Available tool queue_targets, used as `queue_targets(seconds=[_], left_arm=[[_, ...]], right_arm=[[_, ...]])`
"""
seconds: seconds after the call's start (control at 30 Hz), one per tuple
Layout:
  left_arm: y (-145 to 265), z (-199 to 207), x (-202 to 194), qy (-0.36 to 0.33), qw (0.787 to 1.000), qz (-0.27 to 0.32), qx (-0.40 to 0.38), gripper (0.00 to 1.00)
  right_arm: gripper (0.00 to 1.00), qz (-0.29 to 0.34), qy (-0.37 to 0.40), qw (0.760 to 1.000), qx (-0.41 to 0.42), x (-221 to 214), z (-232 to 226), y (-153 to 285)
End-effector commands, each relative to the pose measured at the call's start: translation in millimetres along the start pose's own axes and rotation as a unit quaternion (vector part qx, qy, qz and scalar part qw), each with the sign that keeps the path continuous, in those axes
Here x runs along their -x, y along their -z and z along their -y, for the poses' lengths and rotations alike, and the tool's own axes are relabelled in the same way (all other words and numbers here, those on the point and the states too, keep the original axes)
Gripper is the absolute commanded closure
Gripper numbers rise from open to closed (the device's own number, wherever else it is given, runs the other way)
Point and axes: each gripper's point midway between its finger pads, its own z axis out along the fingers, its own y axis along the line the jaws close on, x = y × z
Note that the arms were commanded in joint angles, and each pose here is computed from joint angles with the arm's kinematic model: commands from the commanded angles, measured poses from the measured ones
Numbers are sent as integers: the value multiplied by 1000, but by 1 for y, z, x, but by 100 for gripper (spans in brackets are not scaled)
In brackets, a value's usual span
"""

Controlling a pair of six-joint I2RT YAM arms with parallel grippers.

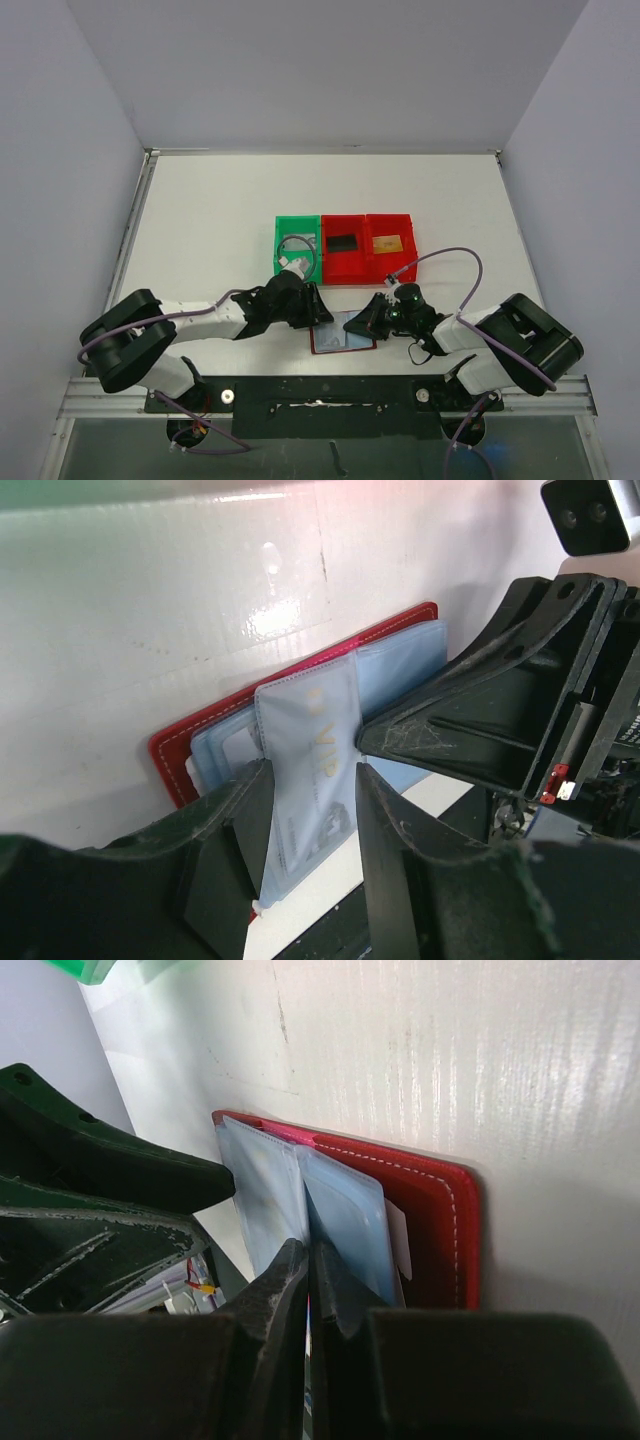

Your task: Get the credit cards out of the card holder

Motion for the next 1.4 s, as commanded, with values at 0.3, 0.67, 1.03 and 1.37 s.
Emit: queue_targets(seconds=[0.3, 0.67, 1.03, 1.37], left_arm=[[-5, 15, 32, -65, 997, 29, 14, 61], [-18, 19, 32, -97, 995, 7, 19, 60], [-15, 16, 28, -99, 995, -6, 28, 60], [-22, 9, 31, -115, 992, -7, 52, 60]], right_arm=[[100, 16, -28, 991, -134, -8, 78, 10], [100, 18, -26, 990, -136, -7, 78, 11], [100, 18, -22, 990, -137, -6, 77, 10], [100, 19, -25, 989, -142, -6, 79, 11]])
